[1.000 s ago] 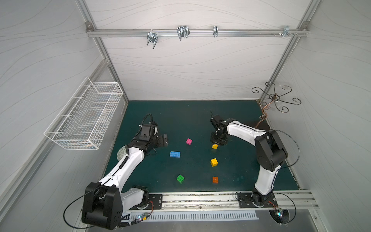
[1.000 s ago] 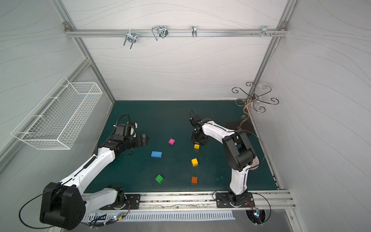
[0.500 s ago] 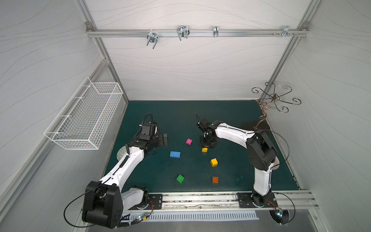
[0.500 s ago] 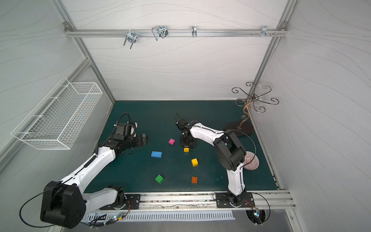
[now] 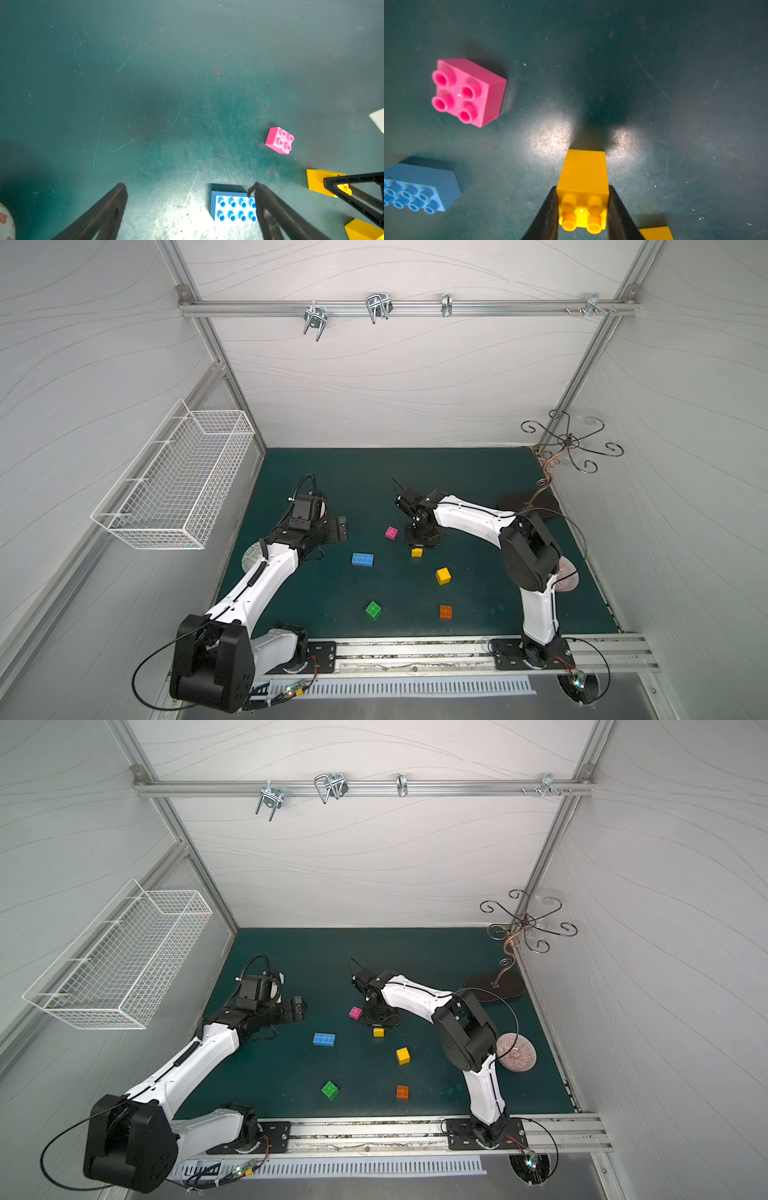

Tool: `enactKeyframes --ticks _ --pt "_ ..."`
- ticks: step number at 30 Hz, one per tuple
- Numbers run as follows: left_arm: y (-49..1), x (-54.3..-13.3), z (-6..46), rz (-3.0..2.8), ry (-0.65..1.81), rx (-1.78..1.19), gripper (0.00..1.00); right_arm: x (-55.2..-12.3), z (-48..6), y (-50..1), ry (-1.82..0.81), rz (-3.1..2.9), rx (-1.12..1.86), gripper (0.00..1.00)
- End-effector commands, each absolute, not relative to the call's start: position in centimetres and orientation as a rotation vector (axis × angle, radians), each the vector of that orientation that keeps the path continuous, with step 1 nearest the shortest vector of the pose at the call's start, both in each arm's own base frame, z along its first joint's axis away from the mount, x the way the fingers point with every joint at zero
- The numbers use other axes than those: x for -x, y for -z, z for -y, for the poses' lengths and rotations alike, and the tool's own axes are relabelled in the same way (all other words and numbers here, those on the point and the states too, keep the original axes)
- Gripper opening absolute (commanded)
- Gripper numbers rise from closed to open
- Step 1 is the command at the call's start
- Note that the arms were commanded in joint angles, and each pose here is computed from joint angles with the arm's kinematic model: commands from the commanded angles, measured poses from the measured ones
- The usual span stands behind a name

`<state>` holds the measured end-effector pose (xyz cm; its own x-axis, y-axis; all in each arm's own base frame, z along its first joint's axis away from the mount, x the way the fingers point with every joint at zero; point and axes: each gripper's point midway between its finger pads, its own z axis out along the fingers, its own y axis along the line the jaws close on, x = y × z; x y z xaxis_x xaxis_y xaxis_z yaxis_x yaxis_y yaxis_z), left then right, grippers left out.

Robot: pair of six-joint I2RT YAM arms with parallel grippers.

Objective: Assemble the number 4 with lego
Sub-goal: Move the lego brick at the center of the board.

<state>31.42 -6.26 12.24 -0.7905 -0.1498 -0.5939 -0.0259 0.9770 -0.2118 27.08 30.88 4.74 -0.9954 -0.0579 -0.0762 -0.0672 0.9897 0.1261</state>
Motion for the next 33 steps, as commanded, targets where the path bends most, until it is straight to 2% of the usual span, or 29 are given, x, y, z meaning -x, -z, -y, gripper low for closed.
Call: enactKeyframes --ticks 1,11,20,27,33 --pt "-13.6 -32.5 6.4 -2.424 0.254 0.115 0.97 -26.4 -30.1 -4.0 -0.114 -3.097 0.105 0.35" --pt "-13.6 -32.5 6.4 -2.422 0.254 0.117 0.97 -26.5 -30.5 -5.1 -0.146 -3.078 0.117 0.48" --pt "-13.9 -32.3 6.6 -2.42 0.266 0.111 0.97 -26.0 -30.3 -8.2 -0.186 -3.031 0.148 0.54" --pt "-14.5 -31.4 7.6 -2.422 0.276 0.042 0.97 -20.8 -27.6 -10.7 -0.173 -3.059 0.201 0.56" --pt "-14.3 -30.6 9.6 -2.434 0.27 -0.04 0.98 -15.1 -24.3 -10.1 -0.121 -3.122 0.125 0.64"
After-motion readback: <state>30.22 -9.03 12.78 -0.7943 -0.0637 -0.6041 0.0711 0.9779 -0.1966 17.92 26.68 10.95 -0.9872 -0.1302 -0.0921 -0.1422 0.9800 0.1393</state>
